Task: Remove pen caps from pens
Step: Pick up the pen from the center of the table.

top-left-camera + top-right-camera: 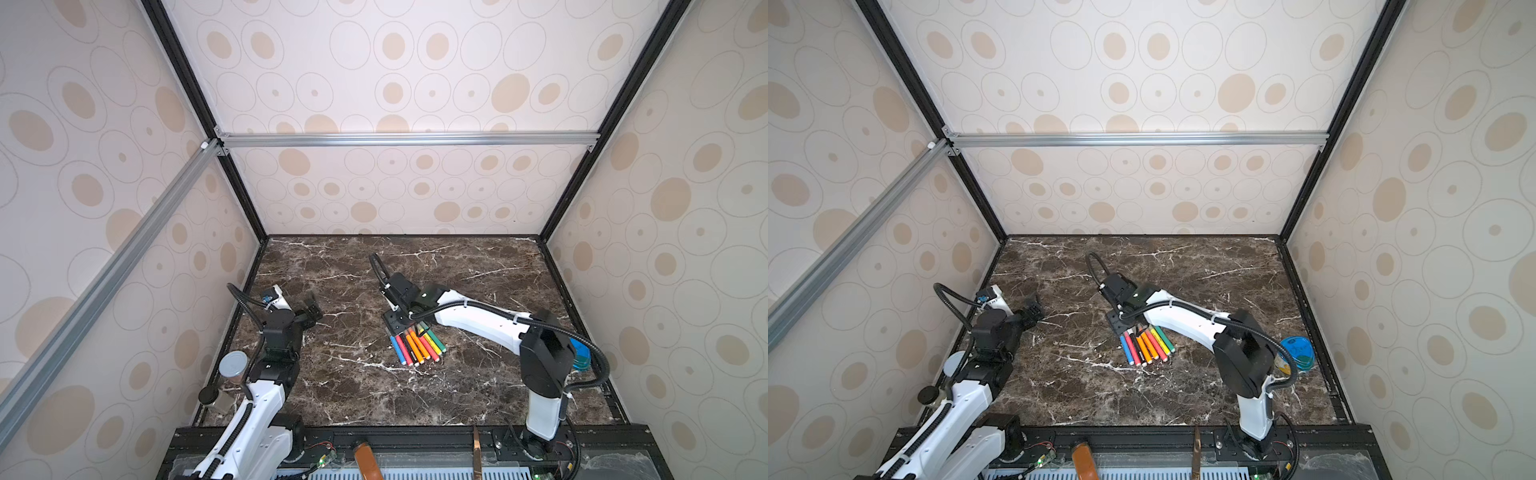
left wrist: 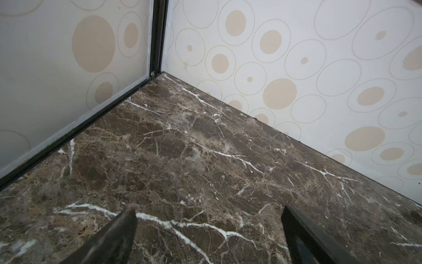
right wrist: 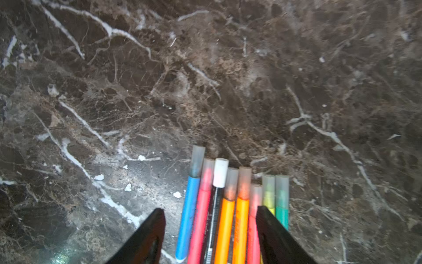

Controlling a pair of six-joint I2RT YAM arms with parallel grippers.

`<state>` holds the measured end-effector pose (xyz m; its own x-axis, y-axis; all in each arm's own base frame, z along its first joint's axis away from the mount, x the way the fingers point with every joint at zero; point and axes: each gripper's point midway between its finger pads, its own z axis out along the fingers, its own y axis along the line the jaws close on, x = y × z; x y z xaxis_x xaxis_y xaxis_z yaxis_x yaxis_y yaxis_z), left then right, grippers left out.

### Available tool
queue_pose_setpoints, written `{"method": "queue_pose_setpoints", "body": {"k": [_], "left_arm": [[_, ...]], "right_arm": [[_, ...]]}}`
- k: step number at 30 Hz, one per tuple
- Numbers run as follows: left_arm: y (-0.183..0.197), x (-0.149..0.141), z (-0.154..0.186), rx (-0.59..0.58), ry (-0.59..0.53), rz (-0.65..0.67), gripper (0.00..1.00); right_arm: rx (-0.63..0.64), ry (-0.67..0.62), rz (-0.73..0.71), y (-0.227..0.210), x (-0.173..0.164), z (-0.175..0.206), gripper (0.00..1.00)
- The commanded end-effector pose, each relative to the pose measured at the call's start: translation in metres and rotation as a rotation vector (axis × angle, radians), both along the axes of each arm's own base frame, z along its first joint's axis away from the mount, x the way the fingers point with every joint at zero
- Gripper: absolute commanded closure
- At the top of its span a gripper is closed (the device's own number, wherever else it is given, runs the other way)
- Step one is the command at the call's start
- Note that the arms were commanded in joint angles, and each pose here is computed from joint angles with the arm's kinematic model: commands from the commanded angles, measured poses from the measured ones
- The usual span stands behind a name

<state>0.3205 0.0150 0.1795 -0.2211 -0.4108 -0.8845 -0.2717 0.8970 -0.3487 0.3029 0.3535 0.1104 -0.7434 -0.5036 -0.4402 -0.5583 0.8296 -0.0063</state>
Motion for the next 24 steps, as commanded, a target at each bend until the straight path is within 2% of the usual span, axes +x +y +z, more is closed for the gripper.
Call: {"method": "queue_pose_setpoints", "body": {"k": [1, 7, 20, 24], "left_arm": [[0.002, 0.003, 0.001, -0.015, 0.026, 0.026, 0.0], [0.002, 0.006, 0.0, -0.015, 0.025, 0.026, 0.0], [0.001, 0.006, 0.0, -0.018, 0.027, 0.023, 0.0], [0.001, 0.006, 0.0, -0.017, 0.027, 0.02, 0.0]], "right_arm": [[-0.067, 0.117, -0.004, 0.001, -0.027, -0.016, 0.38], [-0.097, 0.182, -0.007, 0.006, -0.041, -0.041, 0.39], [-0.116, 0.247, -0.012, 0.002, -0.053, -0.068, 0.52], [-0.12, 0.261, -0.015, 0.003, -0.055, -0.074, 0.53]]}}
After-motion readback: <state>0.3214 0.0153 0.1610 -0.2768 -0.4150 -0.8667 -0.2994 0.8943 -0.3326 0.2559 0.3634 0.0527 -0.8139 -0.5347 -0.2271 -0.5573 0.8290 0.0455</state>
